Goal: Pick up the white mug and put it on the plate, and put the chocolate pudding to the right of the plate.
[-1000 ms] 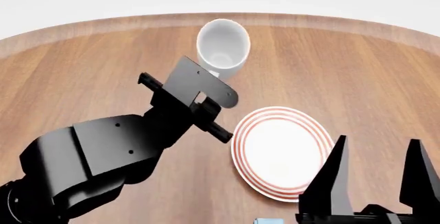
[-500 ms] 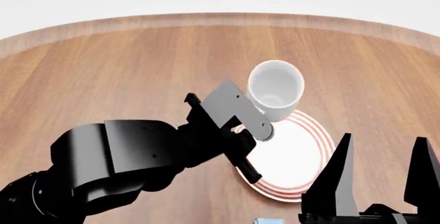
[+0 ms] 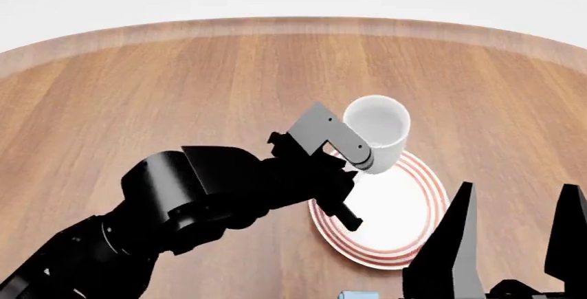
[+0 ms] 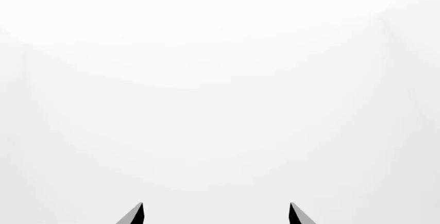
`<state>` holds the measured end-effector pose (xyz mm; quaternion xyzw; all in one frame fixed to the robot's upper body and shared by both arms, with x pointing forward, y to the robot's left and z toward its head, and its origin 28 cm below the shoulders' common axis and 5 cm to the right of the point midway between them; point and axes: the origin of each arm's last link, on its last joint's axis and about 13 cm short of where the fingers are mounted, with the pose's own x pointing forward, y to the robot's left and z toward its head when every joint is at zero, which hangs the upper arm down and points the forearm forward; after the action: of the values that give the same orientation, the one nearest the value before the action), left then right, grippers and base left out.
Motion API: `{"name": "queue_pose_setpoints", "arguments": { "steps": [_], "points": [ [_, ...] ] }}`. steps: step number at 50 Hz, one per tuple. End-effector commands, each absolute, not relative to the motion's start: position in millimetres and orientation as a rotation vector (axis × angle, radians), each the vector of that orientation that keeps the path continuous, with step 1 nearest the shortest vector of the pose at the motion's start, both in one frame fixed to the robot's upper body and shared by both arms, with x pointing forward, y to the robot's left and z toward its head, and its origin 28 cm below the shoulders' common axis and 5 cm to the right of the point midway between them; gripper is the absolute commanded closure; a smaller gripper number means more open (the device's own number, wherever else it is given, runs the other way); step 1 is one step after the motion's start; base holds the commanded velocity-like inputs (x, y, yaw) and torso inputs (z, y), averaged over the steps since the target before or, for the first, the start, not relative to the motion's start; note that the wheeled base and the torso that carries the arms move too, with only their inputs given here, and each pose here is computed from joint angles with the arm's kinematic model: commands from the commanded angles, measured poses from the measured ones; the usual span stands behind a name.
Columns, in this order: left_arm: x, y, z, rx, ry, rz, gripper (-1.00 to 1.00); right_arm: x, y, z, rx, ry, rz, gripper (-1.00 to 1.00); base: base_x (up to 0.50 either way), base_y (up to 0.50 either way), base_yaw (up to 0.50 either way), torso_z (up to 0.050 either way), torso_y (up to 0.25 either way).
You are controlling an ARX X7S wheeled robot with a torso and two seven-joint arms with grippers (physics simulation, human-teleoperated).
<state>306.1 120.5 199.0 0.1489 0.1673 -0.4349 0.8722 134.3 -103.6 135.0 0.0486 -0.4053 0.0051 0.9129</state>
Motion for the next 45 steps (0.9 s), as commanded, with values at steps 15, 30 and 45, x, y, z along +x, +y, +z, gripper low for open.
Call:
{"name": "queue_pose_setpoints", "arguments": {
  "steps": [15,30,45],
  "points": [
    [332,94,174,0.181,0.448,-0.936,1.00,117,-103,150,0.113,-0.908,0.046,-1.00,0.00,0.00,0.00,0.000,0.001],
    [334,87,164,0.173,0.492,-0.916,1.00,114,-103,150,0.117,-0.915,0.054,-1.00,0.00,0.00,0.00,0.000,0.000],
    [334,82,155,0.248,0.547,-0.911,1.00,114,-102,150,0.120,-0.914,0.055,-1.00,0.00,0.00,0.00,0.000,0.000]
  ]
}}
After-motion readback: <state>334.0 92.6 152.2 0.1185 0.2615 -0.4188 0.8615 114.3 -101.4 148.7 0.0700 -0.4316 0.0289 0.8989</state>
